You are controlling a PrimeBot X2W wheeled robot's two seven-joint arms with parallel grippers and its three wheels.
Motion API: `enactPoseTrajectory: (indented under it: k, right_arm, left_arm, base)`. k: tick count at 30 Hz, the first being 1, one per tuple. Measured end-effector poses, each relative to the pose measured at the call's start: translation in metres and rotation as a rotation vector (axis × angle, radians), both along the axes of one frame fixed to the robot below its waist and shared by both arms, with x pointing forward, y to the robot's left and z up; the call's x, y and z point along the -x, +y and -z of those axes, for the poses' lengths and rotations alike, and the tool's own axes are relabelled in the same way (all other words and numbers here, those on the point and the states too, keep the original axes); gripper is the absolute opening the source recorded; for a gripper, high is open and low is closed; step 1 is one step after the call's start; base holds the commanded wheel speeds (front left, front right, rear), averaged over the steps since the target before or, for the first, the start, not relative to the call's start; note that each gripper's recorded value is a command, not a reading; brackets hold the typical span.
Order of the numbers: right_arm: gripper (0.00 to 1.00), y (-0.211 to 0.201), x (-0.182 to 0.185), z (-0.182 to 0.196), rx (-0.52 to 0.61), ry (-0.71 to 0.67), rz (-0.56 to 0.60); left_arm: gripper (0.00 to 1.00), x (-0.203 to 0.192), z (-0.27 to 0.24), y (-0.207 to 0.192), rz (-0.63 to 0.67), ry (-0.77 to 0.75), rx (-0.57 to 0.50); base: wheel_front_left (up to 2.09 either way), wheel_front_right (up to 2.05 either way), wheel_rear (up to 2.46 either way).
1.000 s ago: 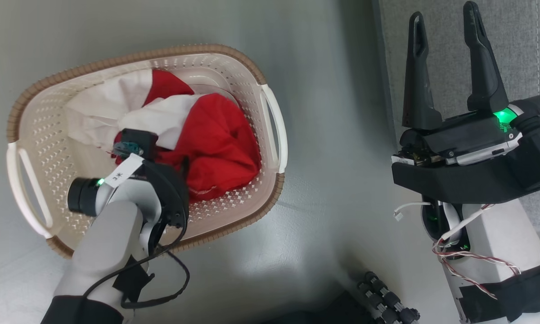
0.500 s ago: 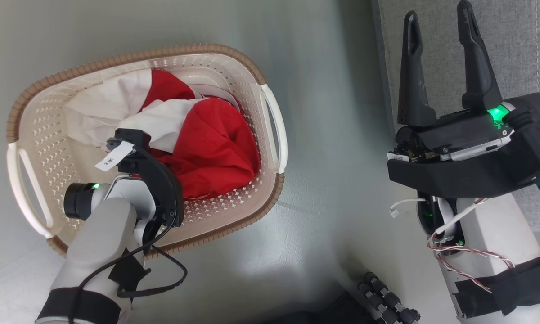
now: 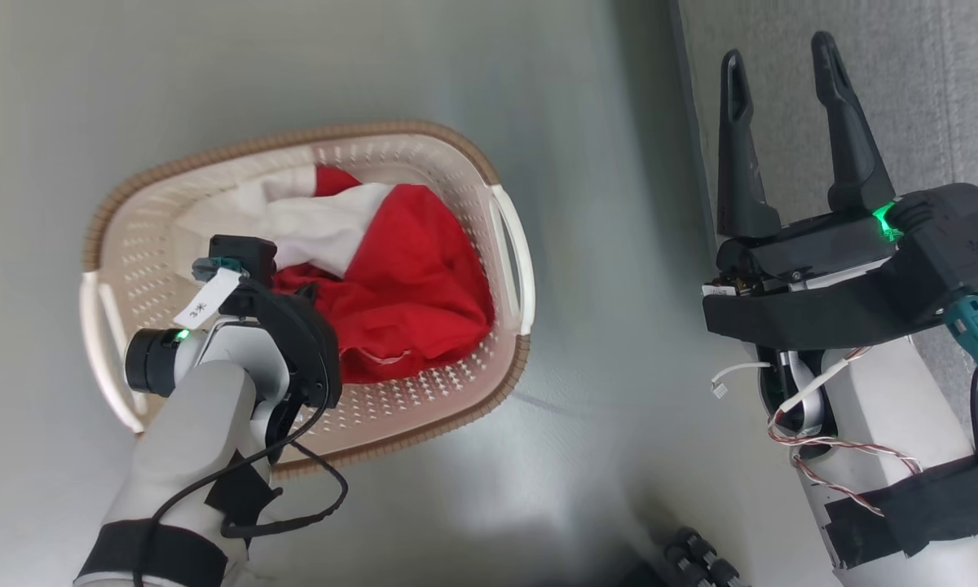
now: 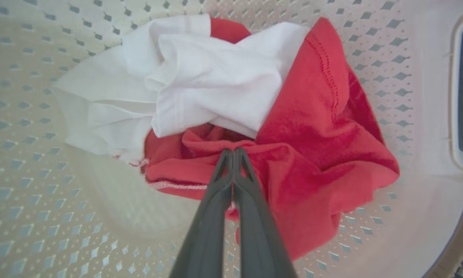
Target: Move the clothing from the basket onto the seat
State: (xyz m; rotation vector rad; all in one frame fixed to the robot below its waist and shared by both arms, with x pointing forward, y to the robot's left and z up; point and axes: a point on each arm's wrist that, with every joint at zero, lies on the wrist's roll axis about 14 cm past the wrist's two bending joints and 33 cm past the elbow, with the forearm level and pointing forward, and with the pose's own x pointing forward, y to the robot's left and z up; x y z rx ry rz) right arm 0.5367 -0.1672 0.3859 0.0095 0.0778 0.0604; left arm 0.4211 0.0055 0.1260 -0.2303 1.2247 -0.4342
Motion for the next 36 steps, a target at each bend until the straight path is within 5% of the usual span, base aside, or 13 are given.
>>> enactPoseTrajectory:
  k: [36]
  right_arm:
    - [1.0,0.035,0.058,-0.076,-0.018,-0.054,-0.125]
  left_arm:
    - [0.0,-0.055,-0.209,0.06,-0.249,-0.686,0.069]
  base:
    - [0.0,0.0,0.0]
